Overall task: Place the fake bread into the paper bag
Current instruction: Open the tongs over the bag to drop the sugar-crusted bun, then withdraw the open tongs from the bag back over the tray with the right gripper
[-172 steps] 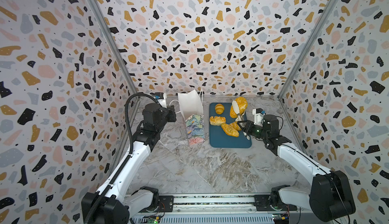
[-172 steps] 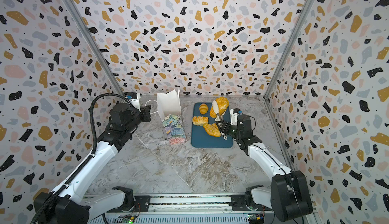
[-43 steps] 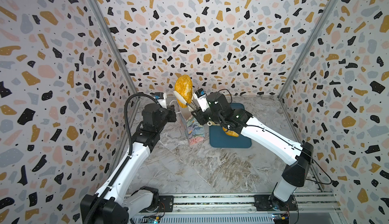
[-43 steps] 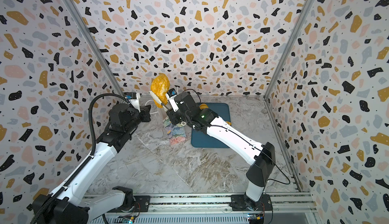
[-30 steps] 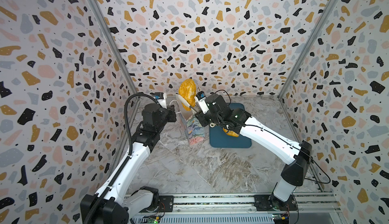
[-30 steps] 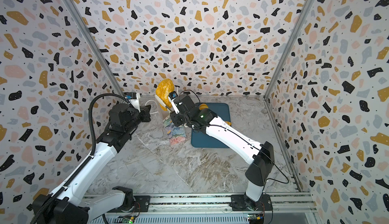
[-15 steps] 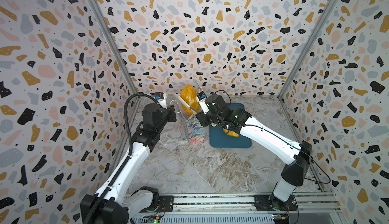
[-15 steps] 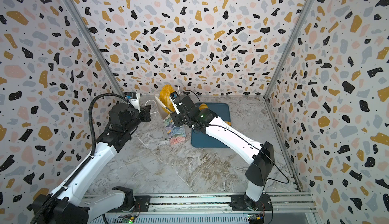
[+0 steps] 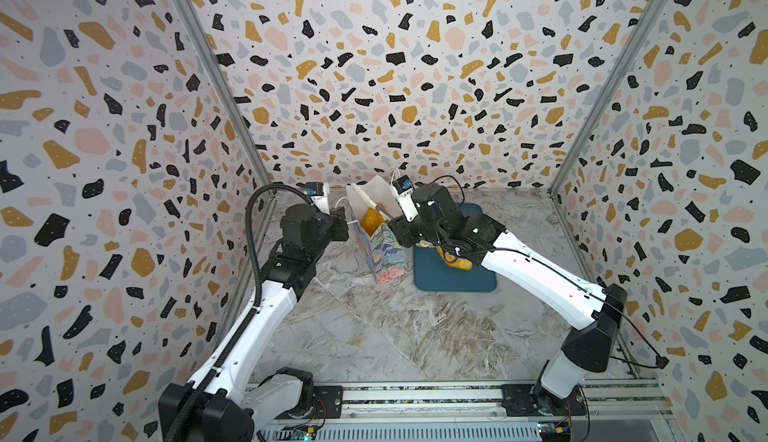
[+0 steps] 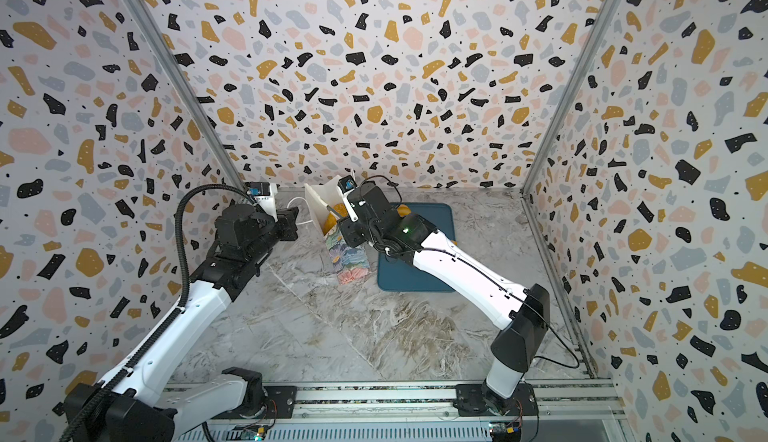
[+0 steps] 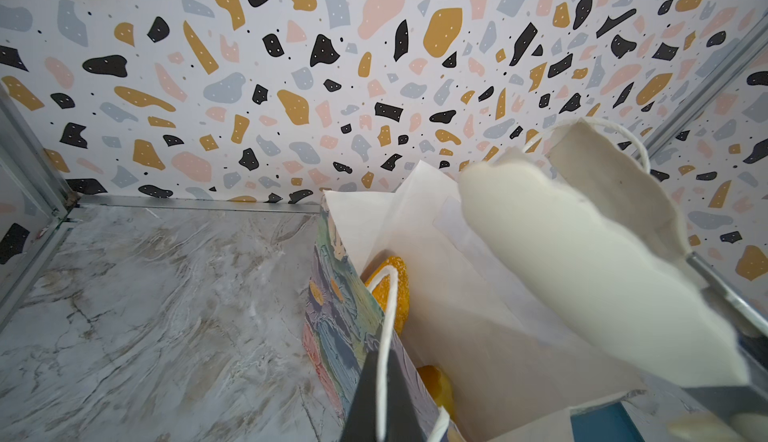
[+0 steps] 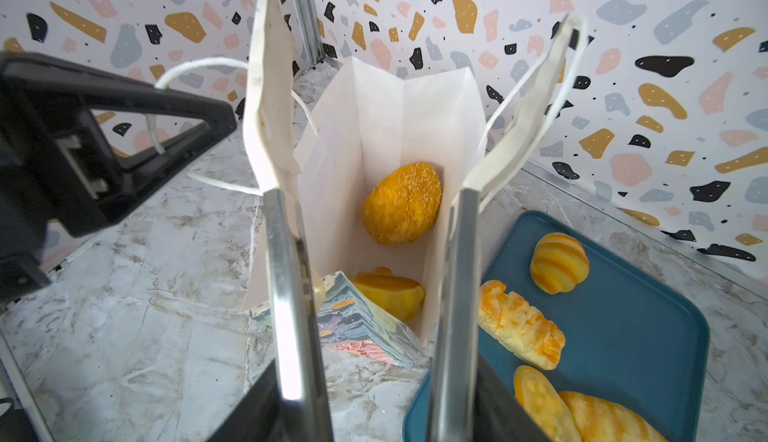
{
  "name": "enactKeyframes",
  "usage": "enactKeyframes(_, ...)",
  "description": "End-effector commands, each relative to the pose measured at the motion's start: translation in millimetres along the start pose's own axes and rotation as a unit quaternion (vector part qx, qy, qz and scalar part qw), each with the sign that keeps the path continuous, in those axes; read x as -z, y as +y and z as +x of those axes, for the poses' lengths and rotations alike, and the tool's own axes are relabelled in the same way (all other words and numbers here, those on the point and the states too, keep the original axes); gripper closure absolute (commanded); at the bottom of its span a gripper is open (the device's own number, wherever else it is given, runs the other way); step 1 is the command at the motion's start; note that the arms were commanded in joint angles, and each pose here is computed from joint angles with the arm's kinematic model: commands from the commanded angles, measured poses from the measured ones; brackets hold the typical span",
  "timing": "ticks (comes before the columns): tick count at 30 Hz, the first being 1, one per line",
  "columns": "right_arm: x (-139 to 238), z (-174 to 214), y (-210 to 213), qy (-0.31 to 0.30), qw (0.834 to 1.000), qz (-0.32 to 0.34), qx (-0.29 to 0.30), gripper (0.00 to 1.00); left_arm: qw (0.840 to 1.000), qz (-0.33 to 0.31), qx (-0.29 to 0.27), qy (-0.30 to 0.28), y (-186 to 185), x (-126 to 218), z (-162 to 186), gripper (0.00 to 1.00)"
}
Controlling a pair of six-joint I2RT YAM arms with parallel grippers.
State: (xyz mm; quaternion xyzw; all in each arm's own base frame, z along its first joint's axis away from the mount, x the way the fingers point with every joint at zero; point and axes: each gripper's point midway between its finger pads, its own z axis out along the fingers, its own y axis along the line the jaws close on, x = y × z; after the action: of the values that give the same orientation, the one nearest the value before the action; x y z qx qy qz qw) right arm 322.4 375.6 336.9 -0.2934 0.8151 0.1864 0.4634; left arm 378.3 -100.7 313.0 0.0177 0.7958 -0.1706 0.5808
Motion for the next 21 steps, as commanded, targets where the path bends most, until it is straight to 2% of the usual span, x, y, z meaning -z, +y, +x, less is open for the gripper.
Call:
enactKeyframes(1, 33.4, -31.6, 1.4, -0.061, 0.998, -0.013, -0.014, 0.41, 1.0, 0.002, -0.006, -0.01, -2.1, 1.7, -5.6, 1.0)
enactKeyframes(9, 57.6, -33.2, -1.0, -0.084, 0.996, -0.02, -0.017, 0.41, 1.0, -0.004, -0.006, -0.012, -0.2, 2.0, -5.4, 1.0)
enactKeyframes(21, 82.0, -13.5, -20.9, -0.097, 0.995, -0.003, -0.025, 0.41, 1.0, -0.012, -0.003, -0.014, 2.6, 1.1, -5.2, 1.0)
